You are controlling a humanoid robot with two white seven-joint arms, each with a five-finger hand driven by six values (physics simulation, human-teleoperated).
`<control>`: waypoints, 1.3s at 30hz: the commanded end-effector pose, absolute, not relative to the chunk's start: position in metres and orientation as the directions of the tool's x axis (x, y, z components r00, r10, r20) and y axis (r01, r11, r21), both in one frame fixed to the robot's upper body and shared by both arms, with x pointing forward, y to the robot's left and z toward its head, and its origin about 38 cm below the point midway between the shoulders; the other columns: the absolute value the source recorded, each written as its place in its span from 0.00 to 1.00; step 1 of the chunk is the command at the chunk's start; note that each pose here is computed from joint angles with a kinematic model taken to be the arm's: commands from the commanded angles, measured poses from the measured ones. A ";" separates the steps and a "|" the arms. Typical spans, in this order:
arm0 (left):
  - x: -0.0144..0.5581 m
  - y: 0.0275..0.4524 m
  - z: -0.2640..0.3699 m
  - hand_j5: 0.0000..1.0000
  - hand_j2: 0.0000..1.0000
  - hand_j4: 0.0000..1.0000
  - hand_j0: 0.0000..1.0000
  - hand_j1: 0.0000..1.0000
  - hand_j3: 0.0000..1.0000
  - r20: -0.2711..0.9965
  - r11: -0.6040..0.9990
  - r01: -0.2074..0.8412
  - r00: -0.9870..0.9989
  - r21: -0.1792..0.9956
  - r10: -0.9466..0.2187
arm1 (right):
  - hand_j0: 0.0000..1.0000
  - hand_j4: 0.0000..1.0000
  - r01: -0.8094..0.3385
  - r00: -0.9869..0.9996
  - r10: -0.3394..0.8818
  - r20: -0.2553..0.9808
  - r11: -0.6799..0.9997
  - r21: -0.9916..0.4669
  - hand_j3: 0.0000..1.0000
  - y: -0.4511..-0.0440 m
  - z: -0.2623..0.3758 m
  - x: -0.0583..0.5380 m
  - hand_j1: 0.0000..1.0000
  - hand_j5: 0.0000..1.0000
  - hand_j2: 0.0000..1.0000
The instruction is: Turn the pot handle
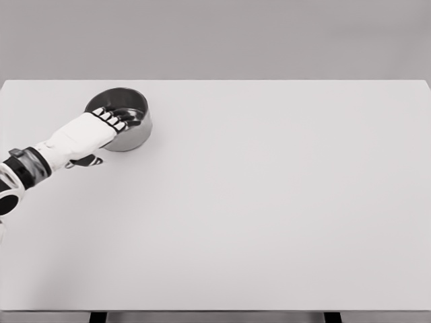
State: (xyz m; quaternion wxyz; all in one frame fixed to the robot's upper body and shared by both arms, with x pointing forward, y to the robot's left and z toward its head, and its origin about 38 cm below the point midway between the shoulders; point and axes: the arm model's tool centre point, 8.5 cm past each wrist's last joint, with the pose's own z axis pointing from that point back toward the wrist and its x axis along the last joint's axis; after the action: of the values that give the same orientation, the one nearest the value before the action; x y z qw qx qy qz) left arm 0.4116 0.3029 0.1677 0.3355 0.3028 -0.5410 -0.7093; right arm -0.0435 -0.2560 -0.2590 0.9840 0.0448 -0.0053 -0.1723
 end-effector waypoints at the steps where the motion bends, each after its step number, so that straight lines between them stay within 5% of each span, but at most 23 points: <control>1: 0.412 0.308 0.170 1.00 1.00 1.00 1.00 1.00 1.00 -0.063 -0.180 0.147 -0.581 0.973 -0.812 | 1.00 1.00 0.338 0.941 -0.339 -0.005 0.937 0.090 1.00 -0.256 -0.259 -0.044 1.00 1.00 1.00; 39: 0.438 0.373 0.168 1.00 1.00 1.00 1.00 1.00 1.00 -0.026 -0.140 0.228 -0.441 0.964 -0.897 | 1.00 1.00 0.338 0.941 -0.339 -0.005 0.937 0.090 1.00 -0.256 -0.259 -0.044 1.00 1.00 1.00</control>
State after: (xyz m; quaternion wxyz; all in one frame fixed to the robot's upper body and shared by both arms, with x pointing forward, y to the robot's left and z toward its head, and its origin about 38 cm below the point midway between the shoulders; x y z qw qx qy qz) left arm 0.4383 0.3690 0.1738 0.4032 0.3334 -0.5115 -0.6816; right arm -0.0435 -0.2560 -0.2590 0.9840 0.0448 -0.0053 -0.1723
